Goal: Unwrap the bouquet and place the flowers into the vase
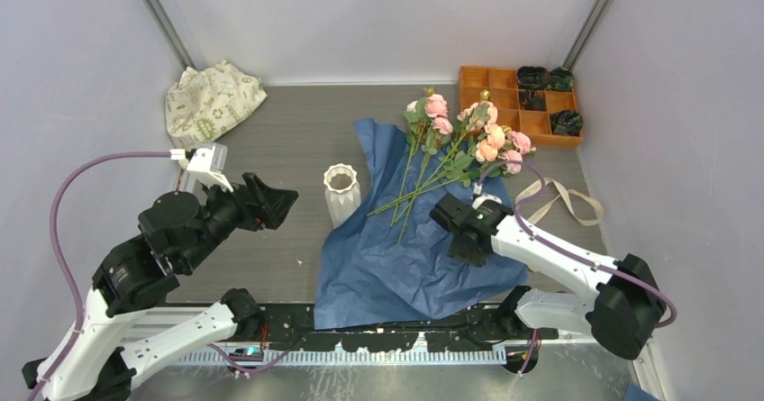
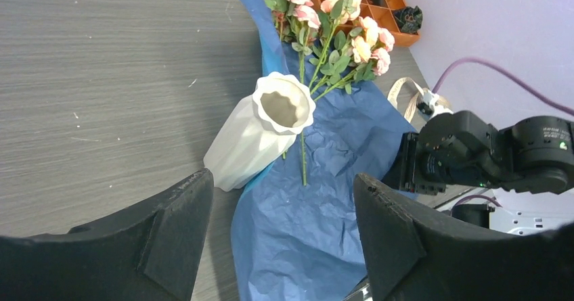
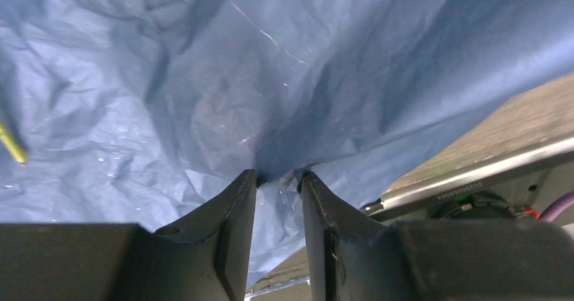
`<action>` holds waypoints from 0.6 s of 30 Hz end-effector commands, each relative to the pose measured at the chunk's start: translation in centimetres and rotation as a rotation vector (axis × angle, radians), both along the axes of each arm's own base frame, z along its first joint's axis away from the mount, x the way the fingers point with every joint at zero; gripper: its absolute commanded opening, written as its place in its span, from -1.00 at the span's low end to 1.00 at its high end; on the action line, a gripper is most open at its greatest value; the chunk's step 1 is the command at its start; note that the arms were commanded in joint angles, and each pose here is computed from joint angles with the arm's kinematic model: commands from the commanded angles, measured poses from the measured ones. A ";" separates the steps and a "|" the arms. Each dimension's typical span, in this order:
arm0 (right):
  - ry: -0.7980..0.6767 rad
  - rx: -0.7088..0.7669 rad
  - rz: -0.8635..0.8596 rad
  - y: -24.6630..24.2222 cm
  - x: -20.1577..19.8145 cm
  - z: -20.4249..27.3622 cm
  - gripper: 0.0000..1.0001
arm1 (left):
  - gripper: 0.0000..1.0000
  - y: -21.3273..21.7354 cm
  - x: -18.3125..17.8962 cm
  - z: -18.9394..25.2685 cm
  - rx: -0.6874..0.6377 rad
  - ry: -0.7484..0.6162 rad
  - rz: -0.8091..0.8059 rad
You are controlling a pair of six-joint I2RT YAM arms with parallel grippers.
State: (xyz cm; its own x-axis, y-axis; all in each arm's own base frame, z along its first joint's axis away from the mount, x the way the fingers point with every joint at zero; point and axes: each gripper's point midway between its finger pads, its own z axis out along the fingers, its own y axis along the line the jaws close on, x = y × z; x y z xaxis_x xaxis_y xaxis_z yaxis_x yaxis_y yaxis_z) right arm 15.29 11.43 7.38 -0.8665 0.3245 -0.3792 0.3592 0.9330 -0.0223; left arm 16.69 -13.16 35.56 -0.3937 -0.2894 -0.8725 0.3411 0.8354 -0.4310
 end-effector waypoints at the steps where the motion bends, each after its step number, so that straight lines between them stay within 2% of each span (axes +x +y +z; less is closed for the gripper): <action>1: 0.023 0.145 -0.142 0.9 -1.7 -1.3 -0.31 | 0.52 0.0 0.4 1.1 -0.024 -0.047 0.008; 5: -0.024 0.167 -0.158 1.1 -1.0 -0.6 -0.41 | 0.52 0.0 0.5 0.6 -0.018 -0.043 0.015; 9: -0.191 0.166 -0.106 1.8 2.8 6.1 -0.33 | 0.52 0.2 0.7 0.6 -0.007 -0.047 0.026; 11: -0.280 0.173 -0.061 2.7 4.9 10.3 -0.23 | 0.53 0.4 0.9 0.9 0.002 -0.056 0.037; 14: -0.409 0.180 0.003 4.6 8.6 16.4 0.09 | 0.53 0.7 1.5 1.7 0.019 -0.073 0.064; 16: -0.445 0.129 0.052 5.7 11.2 18.1 0.22 | 0.54 0.8 2.0 2.3 0.038 -0.084 0.085; 18: -0.450 0.114 0.071 6.7 14.1 19.0 0.25 | 0.55 1.0 2.7 2.9 0.076 -0.090 0.116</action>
